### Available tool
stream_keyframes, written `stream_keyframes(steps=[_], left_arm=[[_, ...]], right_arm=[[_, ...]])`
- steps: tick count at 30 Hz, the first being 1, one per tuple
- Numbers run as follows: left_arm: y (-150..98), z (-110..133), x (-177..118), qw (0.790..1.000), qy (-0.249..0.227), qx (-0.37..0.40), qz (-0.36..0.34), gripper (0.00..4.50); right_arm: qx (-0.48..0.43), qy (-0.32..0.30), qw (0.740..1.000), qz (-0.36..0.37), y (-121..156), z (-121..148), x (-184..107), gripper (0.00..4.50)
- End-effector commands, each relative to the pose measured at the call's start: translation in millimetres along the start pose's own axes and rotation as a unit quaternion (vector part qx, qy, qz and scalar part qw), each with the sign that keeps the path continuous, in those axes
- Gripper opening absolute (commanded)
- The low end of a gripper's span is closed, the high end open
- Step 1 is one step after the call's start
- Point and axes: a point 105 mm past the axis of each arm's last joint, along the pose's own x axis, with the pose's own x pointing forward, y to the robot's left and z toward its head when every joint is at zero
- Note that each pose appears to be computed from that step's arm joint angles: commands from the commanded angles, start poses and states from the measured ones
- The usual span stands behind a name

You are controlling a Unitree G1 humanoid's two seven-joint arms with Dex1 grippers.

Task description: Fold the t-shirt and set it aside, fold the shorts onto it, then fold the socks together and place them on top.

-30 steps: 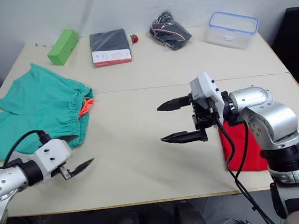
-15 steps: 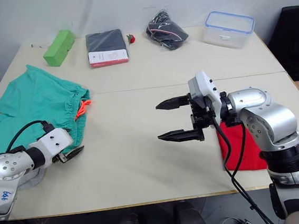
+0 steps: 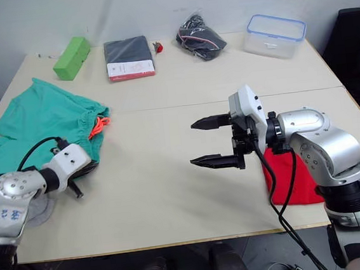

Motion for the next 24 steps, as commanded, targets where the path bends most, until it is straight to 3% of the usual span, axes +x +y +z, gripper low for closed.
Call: stream_keyframes(steps=[1, 6, 9, 12, 16, 21, 22, 24], left_arm=[[3, 37, 28, 0.996, -0.044, 0.064, -0.039, 0.03], [-16, 109, 69, 0.976, -0.120, 0.138, -0.119, 0.03], [-46, 148, 80, 0.952, -0.171, 0.170, -0.186, 0.03], [-93, 187, 83, 0.921, -0.221, 0.182, -0.262, 0.03], [-137, 197, 68, 0.896, -0.217, 0.170, -0.348, 0.03], [-145, 211, 49, 0.893, -0.233, 0.108, -0.369, 0.03], [-142, 214, 44, 0.893, -0.243, 0.097, -0.367, 0.52], [-132, 219, 36, 0.894, -0.255, 0.077, -0.359, 0.97]], right_arm=[[-0.024, 0.000, 1.000, -0.006, 5, 10, -5, 4.50], [-0.028, 0.028, 0.999, -0.019, 8, 2, -15, 4.50], [-0.042, 0.057, 0.997, -0.030, 8, -7, -22, 4.50], [-0.053, 0.086, 0.994, -0.047, 8, -17, -30, 4.50], [-0.078, 0.124, 0.987, -0.065, 9, -27, -39, 4.50], [-0.091, 0.148, 0.982, -0.070, 14, -39, -45, 4.50], [-0.096, 0.149, 0.981, -0.073, 14, -40, -45, 4.50], [-0.106, 0.152, 0.980, -0.076, 12, -41, -44, 4.50]])
